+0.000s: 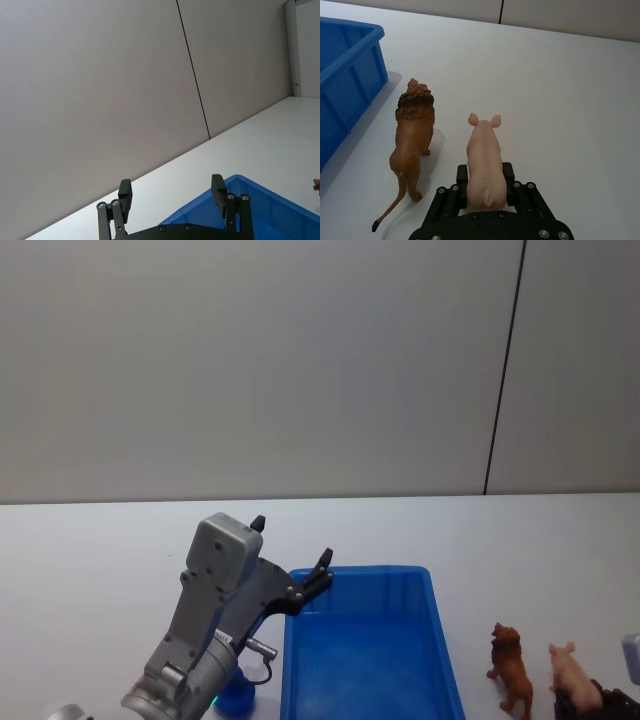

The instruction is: Pick up the two dolls from the table and place them into the box.

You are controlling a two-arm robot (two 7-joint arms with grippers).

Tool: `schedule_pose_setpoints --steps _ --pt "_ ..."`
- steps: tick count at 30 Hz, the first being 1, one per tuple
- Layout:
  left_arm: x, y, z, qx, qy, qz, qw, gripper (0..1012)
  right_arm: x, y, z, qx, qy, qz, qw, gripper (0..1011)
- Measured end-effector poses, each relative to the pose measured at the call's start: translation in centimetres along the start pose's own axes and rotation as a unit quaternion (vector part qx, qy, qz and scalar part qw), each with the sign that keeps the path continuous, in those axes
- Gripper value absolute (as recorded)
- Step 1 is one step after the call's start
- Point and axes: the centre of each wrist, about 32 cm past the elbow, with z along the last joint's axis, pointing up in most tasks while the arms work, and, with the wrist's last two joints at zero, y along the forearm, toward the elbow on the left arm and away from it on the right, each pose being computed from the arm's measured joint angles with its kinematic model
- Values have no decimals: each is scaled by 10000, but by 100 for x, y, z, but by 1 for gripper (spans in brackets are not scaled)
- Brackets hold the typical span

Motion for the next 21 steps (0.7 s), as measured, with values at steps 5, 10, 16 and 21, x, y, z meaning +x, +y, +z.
schedule_pose_setpoints --steps 5,10,16,21 --pt "0 0 0 0 0 0 10000 1001 -6 -13 22 67 5 -48 10000 383" --pt "0 0 0 0 0 0 10000 1001 -8 -46 87 229 7 -119 9997 383" --pt "0 0 0 0 0 0 10000 1001 -10 -83 181 458 0 -138 9989 383" --pt "0 0 0 0 0 0 10000 1001 -13 -107 270 665 -13 -24 9978 383"
